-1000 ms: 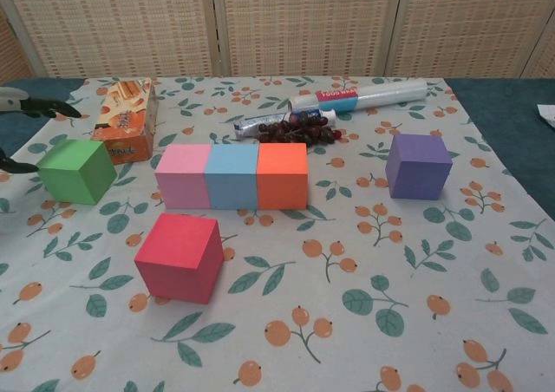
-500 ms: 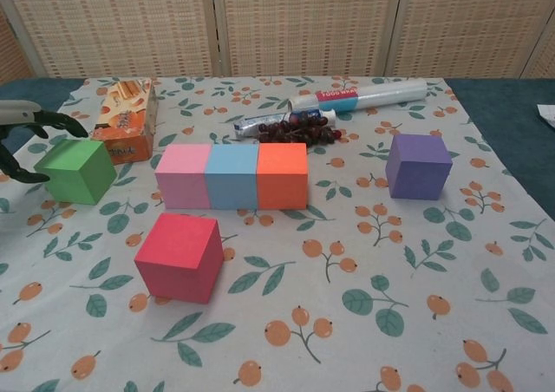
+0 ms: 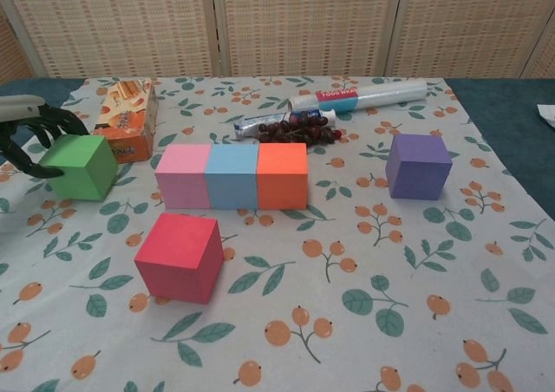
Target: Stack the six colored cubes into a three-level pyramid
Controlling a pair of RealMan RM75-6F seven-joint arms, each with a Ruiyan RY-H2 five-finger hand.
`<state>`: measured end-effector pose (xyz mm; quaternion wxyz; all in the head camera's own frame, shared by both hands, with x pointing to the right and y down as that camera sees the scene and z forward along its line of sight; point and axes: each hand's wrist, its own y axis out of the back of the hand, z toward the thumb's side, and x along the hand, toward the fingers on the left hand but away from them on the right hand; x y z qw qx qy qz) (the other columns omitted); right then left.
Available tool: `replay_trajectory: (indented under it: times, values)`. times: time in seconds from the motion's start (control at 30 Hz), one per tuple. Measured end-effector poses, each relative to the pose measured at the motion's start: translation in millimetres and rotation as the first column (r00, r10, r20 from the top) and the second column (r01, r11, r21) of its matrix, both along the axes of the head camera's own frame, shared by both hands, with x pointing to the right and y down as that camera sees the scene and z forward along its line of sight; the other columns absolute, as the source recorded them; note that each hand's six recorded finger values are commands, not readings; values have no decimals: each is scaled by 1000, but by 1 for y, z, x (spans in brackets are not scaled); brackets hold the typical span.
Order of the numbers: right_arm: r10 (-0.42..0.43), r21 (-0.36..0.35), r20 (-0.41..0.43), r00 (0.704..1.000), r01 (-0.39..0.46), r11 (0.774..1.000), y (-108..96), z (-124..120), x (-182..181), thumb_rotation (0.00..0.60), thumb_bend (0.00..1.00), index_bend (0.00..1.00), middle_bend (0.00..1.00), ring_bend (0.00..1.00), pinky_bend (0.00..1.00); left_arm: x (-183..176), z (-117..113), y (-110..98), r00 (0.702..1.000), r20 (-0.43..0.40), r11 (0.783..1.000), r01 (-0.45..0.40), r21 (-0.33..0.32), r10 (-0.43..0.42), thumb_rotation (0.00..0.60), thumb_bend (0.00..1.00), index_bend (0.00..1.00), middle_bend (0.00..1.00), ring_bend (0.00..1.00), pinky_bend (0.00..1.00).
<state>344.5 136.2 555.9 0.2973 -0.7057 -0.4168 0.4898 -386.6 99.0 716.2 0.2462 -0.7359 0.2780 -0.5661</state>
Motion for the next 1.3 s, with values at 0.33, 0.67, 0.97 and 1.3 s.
replay_trajectory:
  times: [0.33, 0.67, 0.97, 1.3]
  values:
    - [6, 12, 14, 1000, -6, 1000, 0, -4, 1, 600, 64, 0, 0, 0, 0, 36, -49, -17, 977, -203, 997, 69, -26, -73, 600, 308, 385, 452, 375, 396]
    - [29, 22, 17, 999, -29, 999, 5, -10, 10, 600, 64, 0, 0, 0, 0, 96, -75, -40, 972, -232, 999, 36, -17, -39, 600, 311, 360, 449, 375, 413]
    - [49, 26, 23, 999, -50, 998, 9, -14, 21, 600, 65, 0, 0, 0, 0, 141, -67, -42, 991, -136, 1000, 10, -24, -14, 600, 313, 329, 435, 363, 388]
    - [58, 28, 28, 998, -58, 998, 10, -15, 28, 600, 64, 0, 0, 0, 0, 175, -65, -30, 998, -66, 999, -11, -38, 8, 600, 314, 319, 432, 361, 391]
